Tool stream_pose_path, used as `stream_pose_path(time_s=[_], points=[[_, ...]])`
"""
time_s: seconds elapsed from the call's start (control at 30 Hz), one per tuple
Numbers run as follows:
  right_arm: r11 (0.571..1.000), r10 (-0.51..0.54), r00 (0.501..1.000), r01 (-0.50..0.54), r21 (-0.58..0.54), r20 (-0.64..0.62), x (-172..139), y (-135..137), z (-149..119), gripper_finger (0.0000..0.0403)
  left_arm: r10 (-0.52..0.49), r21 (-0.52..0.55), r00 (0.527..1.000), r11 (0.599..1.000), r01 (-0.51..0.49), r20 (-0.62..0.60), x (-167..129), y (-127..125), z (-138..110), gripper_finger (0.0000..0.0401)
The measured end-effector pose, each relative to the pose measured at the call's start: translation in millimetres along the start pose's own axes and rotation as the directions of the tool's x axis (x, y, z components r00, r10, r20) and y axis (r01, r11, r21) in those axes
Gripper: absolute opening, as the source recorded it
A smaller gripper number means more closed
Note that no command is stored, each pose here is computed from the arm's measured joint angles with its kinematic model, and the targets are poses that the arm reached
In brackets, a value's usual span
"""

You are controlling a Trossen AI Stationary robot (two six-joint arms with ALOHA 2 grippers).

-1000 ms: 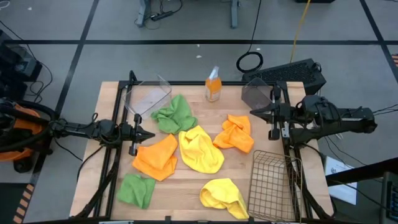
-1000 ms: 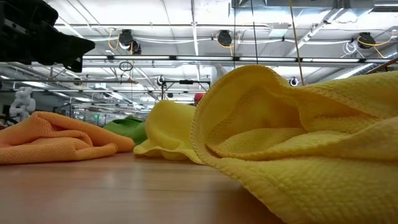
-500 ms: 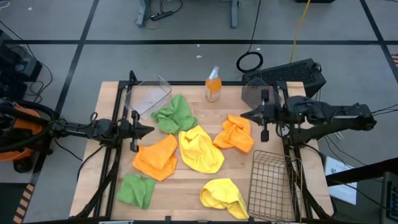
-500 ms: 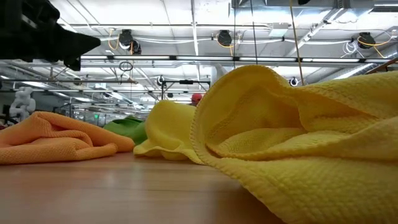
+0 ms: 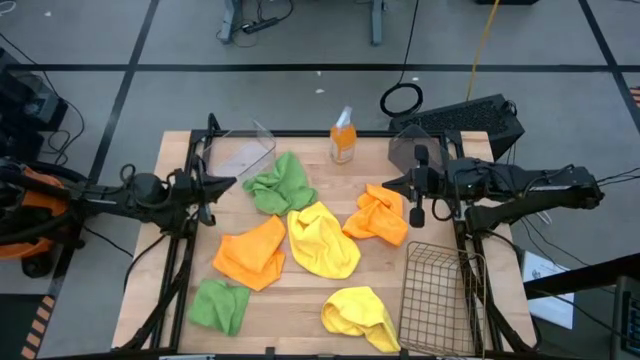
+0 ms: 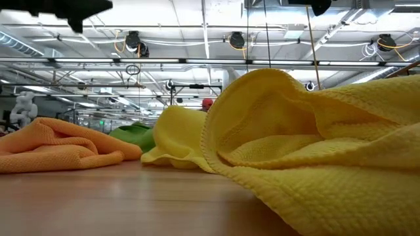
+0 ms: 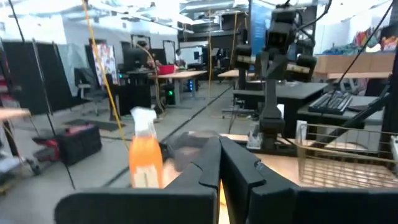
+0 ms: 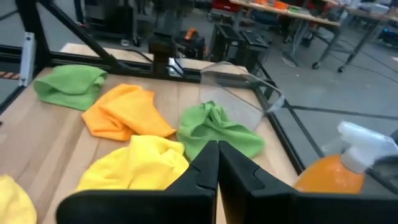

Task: Sort microfiber towel by color & place in baskets
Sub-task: Put the top orange microfiber cloth into the transparent bin

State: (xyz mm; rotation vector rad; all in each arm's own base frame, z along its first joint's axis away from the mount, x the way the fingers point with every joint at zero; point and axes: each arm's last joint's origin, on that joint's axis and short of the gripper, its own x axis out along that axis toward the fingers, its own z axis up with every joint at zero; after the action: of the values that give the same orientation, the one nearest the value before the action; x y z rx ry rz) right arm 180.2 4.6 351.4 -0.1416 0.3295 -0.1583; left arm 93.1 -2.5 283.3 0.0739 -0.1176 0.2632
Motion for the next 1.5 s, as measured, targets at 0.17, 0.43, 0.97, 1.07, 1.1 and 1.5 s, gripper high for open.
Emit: stream_pose_path(time_s=[0.17,0.43,0.97,1.07,1.1,1.5], points=[[1.000,0.004,1.000,-0.004,0.000,-0.018,4,1,-1,0.0000,-0.010,0.058,1.000,0.998,0.010,0.001,15,-3,38,0.0009],[1.000,0.002,1.000,-0.002,0.024,-0.007,6,1,0,0.0000,-0.023,0.088,0.996,0.996,0.031,-0.090,42,-10,77,0.0009],[0.993,0.013,0.983,0.009,0.118,-0.186,4,3,-18,0.0000,-0.077,0.122,0.957,0.986,0.115,-0.280,77,-27,79,0.0009],[0.987,0.018,0.968,0.023,0.160,-0.249,6,4,-24,0.0000,-0.109,0.121,0.945,0.981,0.152,-0.308,84,-31,74,0.0009],[0.985,0.019,0.961,0.030,0.172,-0.275,7,4,-26,0.0000,-0.116,0.122,0.941,0.979,0.162,-0.319,86,-33,72,0.0009],[0.981,0.017,0.828,0.095,0.169,-0.561,42,16,-56,0.0068,-0.122,0.147,0.886,0.967,0.208,-0.447,116,-49,43,0.0009]])
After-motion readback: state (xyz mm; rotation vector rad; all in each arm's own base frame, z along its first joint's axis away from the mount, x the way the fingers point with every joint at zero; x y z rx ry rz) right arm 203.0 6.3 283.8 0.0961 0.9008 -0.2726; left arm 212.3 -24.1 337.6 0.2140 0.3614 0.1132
